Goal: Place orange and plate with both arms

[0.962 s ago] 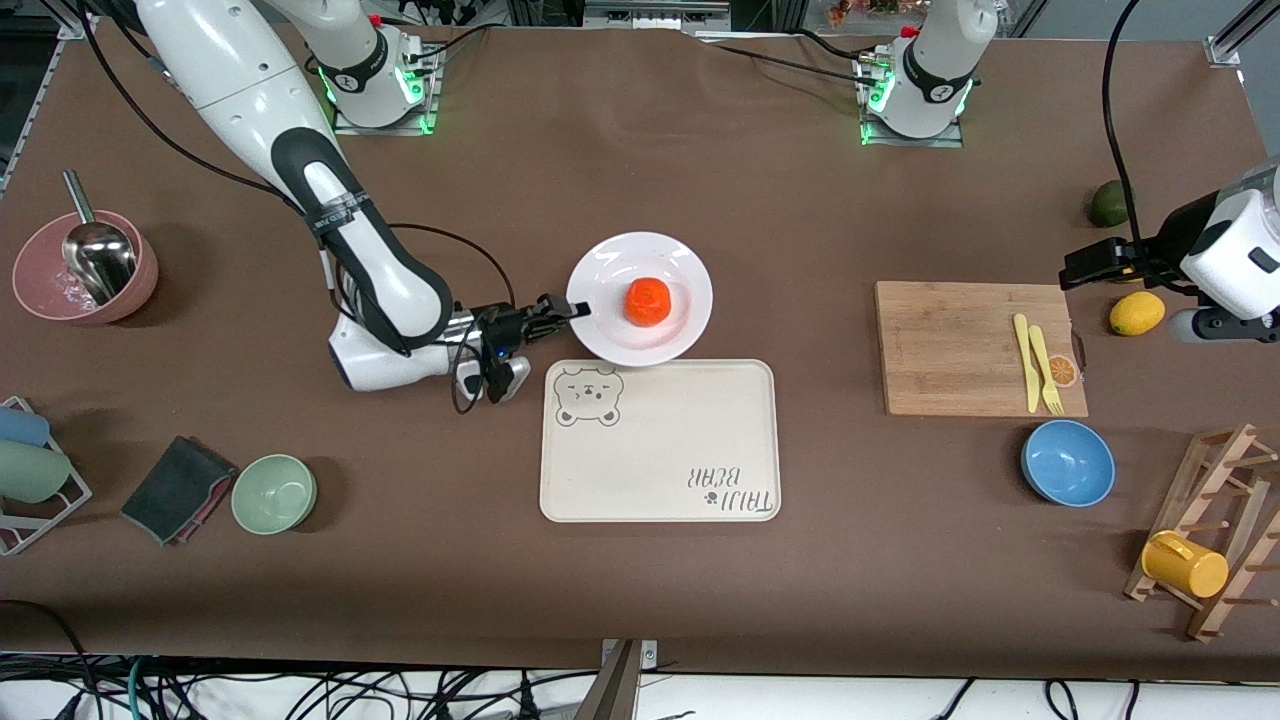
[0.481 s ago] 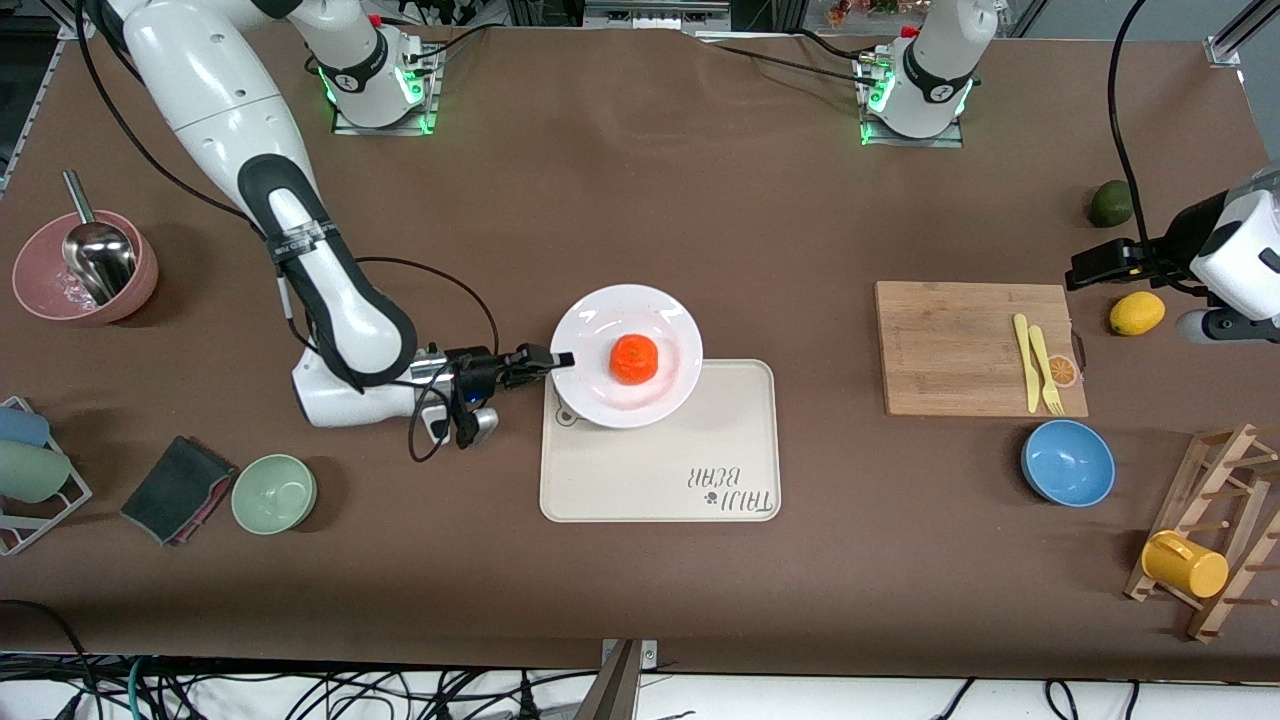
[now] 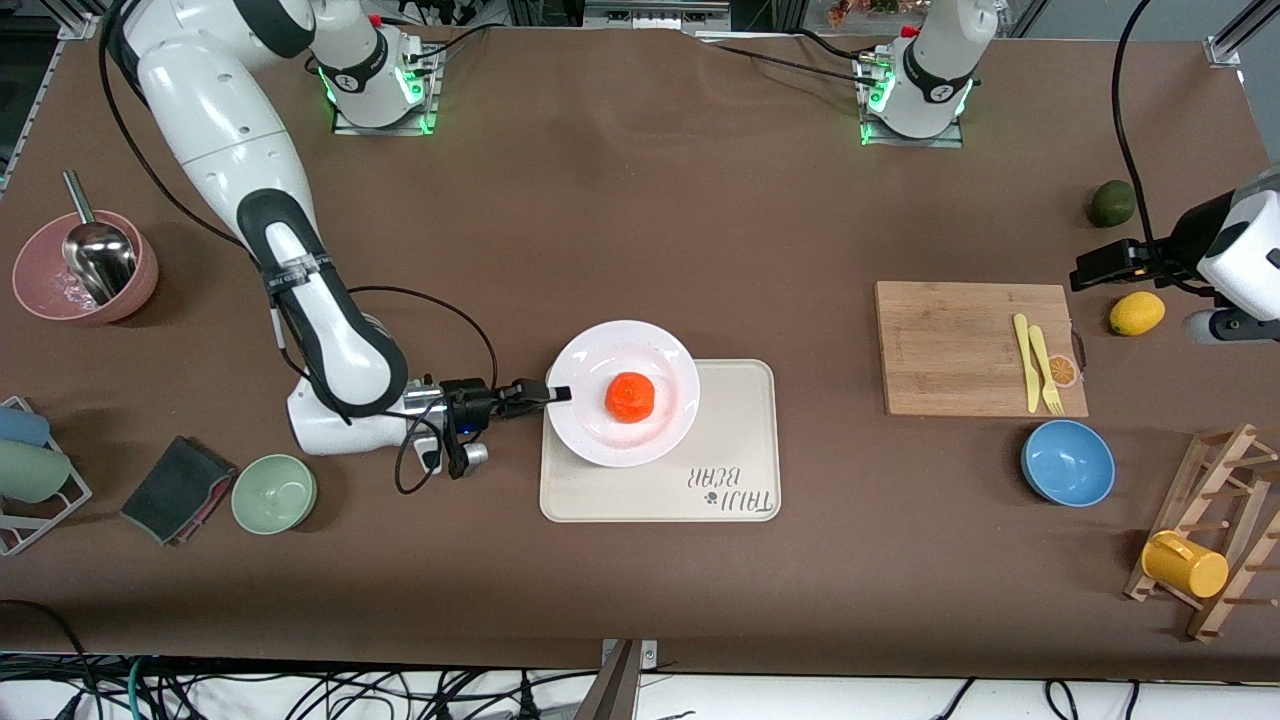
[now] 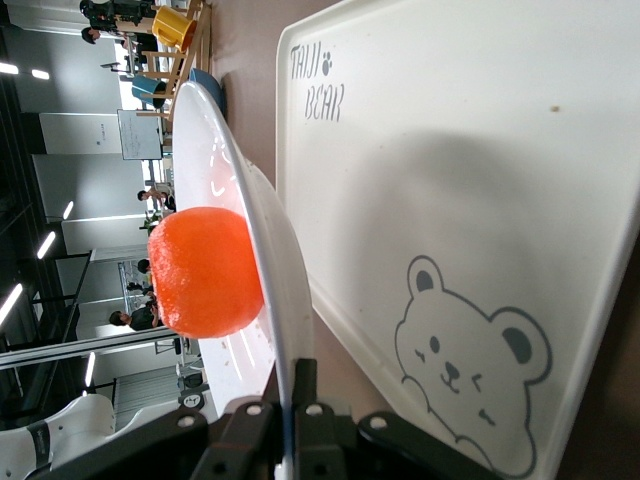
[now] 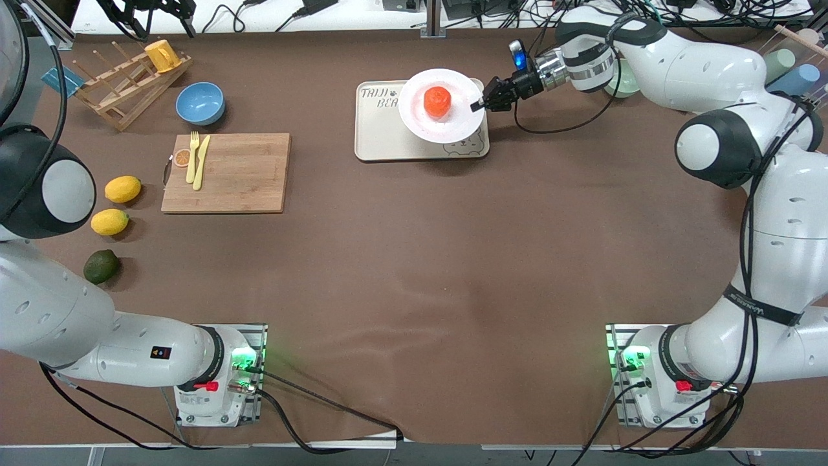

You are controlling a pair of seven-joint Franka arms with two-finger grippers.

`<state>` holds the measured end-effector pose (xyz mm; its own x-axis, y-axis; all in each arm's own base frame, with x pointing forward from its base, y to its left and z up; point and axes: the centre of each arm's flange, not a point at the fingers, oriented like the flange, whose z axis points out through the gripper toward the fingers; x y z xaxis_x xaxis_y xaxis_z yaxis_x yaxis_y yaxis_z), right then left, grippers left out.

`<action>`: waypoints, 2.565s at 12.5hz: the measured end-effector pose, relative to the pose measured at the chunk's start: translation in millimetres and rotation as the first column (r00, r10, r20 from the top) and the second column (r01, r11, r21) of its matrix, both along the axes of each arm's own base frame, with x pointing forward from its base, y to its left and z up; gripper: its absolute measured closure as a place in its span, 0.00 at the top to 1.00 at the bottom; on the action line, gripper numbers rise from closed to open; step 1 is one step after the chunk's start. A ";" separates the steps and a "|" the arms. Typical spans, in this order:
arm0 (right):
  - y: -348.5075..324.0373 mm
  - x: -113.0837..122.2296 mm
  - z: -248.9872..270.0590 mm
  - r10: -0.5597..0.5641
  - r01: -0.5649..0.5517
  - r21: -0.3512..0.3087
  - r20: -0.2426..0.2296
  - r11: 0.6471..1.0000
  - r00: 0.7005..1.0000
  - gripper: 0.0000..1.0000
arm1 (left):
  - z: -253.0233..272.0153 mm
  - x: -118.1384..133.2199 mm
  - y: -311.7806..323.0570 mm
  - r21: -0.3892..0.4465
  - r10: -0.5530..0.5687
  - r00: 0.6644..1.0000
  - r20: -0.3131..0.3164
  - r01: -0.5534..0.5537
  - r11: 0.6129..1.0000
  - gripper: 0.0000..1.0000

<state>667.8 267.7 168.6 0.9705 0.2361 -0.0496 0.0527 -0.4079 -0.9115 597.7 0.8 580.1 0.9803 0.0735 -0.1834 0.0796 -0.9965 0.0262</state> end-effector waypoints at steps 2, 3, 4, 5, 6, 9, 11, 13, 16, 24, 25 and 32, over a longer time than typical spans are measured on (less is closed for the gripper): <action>18.1 -1.8 -10.8 -0.008 0.008 -0.005 -0.002 1.000 1.000 0.04 | 0.0 0.0 -0.2 0.000 0.000 1.000 0.000 0.000 1.000 1.00; 28.7 -3.2 -14.5 -0.027 0.027 -0.015 0.002 1.000 1.000 0.04 | 0.0 0.0 -0.2 0.000 0.000 1.000 0.000 0.000 1.000 1.00; 39.2 -3.6 -18.1 -0.046 0.046 -0.027 0.013 0.999 0.999 0.04 | 0.0 0.0 -0.2 0.000 0.000 1.000 0.000 0.000 1.000 1.00; 48.1 -3.3 -24.0 -0.064 0.065 -0.041 0.025 0.997 0.998 0.04 | 0.0 0.0 -0.2 0.000 0.000 1.000 0.000 0.000 1.000 1.00; 54.7 -2.6 -30.1 -0.080 0.082 -0.053 0.038 0.995 0.996 0.04 | 0.0 0.0 -0.2 0.000 0.000 1.000 0.000 0.000 1.000 1.00; 65.0 -1.1 -40.1 -0.110 0.114 -0.065 0.056 0.991 0.992 0.04 | 0.0 0.0 -0.2 0.000 0.000 1.000 0.000 0.000 1.000 1.00; 66.1 -1.6 -44.0 -0.118 0.122 -0.071 0.057 0.990 0.991 0.04 | 0.0 0.0 -0.2 0.000 0.000 1.000 0.000 0.000 1.000 1.00; 65.0 -0.5 -46.9 -0.129 0.133 -0.077 0.062 0.988 0.990 0.04 | 0.0 0.0 -0.2 0.000 0.000 1.000 0.000 0.000 1.000 1.00; 64.9 0.1 -53.9 -0.137 0.142 -0.082 0.062 0.986 0.989 0.04 | 0.0 0.0 -0.2 0.000 0.000 1.000 0.000 0.000 1.000 1.00; 78.3 16.2 -6.3 0.147 -0.058 -0.278 0.310 0.959 0.939 0.96 | 0.0 0.0 -0.2 0.000 0.000 1.000 0.000 0.000 1.000 1.00; 80.3 17.1 4.8 0.195 -0.087 -0.311 0.337 0.947 0.921 1.00 | 0.0 0.0 -0.2 0.000 0.000 1.000 0.000 0.000 1.000 1.00; 42.3 20.0 132.6 0.501 -0.242 -0.633 0.267 0.735 0.823 1.00 | 0.0 0.0 -0.9 0.000 -0.002 1.000 0.000 0.002 1.000 1.00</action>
